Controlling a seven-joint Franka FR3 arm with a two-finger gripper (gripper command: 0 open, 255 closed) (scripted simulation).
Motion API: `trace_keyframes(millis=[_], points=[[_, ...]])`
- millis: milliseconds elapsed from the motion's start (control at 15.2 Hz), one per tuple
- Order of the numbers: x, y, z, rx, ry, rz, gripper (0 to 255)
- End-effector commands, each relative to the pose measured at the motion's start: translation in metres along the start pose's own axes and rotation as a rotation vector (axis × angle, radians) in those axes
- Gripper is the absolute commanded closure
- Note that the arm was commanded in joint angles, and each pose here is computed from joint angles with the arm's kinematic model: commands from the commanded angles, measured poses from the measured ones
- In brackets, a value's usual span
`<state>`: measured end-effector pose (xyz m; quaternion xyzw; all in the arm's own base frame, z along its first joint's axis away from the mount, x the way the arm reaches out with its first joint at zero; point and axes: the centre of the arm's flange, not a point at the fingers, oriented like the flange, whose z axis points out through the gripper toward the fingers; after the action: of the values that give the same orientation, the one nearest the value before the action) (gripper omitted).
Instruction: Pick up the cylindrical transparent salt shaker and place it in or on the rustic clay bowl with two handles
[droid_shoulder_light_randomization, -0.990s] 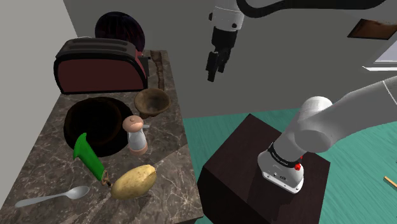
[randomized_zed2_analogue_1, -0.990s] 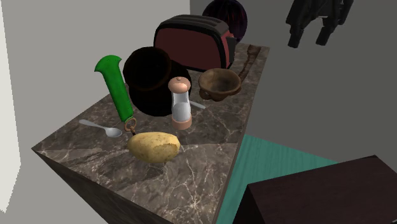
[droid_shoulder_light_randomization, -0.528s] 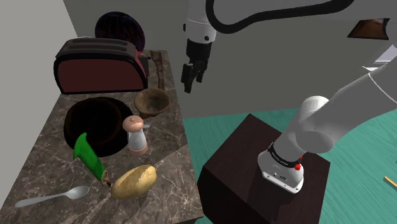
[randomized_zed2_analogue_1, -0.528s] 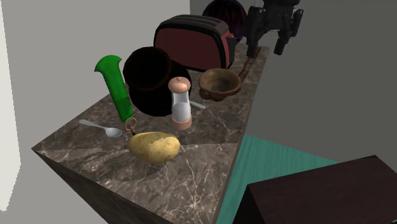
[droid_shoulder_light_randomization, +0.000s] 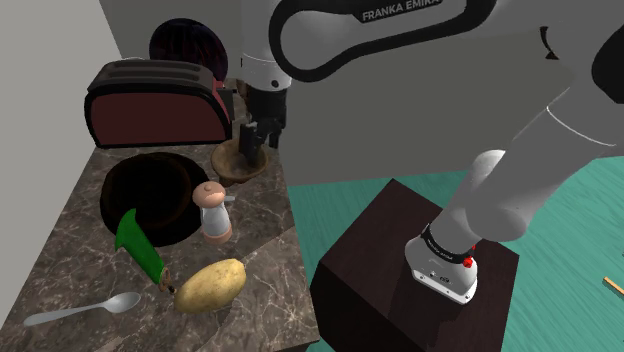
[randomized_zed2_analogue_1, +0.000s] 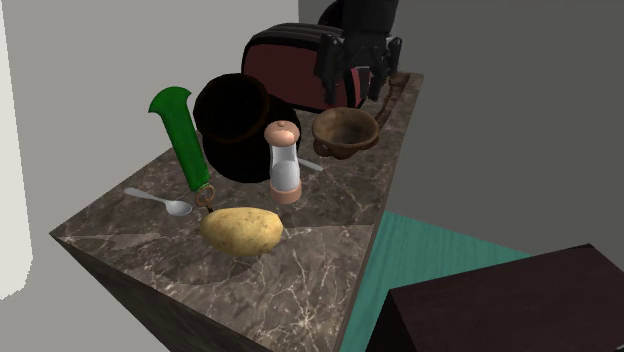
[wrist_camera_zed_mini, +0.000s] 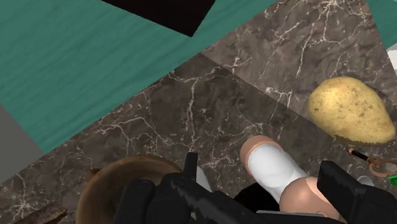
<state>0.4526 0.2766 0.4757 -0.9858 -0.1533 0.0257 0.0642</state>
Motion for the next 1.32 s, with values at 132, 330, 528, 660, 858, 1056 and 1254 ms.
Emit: trace_keyframes(millis=[132,330,528,660,858,1056,1254], points=[[0.031,-0.036,0.021,0.013,0.005,-0.032,0],[0.054,-0.064,0.035,0.022,0.009,-0.057,0],[0.068,-0.082,0.045,0.027,0.011,-0.073,0],[0.068,-0.083,0.056,0.027,0.011,-0.073,0],[0.068,-0.083,0.072,0.027,0.011,-0.073,0],[0.068,-0.083,0.085,0.027,0.011,-0.073,0],[0.068,-0.083,0.085,0.027,0.011,-0.073,0]])
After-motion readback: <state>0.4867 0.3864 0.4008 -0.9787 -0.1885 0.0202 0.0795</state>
